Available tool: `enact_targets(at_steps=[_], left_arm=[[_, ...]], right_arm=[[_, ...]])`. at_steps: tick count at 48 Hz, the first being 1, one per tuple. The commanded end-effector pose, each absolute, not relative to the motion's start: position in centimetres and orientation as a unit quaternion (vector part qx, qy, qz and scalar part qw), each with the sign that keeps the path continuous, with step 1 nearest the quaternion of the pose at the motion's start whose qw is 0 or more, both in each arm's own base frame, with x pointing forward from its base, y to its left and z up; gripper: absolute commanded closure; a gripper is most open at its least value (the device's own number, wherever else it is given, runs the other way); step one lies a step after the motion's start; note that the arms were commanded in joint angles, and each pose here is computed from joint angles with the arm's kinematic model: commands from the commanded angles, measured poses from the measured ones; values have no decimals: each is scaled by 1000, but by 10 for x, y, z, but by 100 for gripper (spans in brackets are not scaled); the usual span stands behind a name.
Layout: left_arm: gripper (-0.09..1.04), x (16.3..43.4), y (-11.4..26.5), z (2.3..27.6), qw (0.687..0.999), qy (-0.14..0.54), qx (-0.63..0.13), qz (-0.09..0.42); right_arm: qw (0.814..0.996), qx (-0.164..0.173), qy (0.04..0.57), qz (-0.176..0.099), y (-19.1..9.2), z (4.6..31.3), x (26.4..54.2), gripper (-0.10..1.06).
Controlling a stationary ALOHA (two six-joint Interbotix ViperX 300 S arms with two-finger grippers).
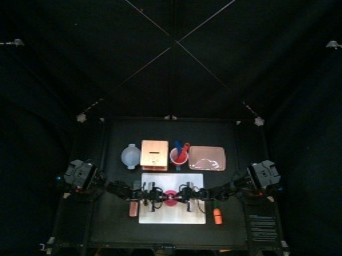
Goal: Get the cutter from the drawer then cut the dough then place the extra dough in the bowl
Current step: Cut the dough
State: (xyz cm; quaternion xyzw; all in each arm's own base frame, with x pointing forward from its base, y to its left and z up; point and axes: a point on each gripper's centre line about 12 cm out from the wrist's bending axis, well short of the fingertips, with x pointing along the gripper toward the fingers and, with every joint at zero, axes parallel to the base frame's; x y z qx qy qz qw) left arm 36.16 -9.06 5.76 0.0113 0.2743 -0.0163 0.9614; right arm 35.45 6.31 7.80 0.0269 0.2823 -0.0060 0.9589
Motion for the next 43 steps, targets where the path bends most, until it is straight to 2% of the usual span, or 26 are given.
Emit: enact_targets(at_steps=[1,14,43], left_arm=[[59,356,-93,39,951,309,12,-19],[59,356,-93,40,950,310,12,-19],[59,354,-94,37,946,323,12,-23]], right_arm=[[945,32,324,-14,58,59,348,44],[933,33,358,-15,58,45,345,44],[917,41,396,-18,53,37,340,44]])
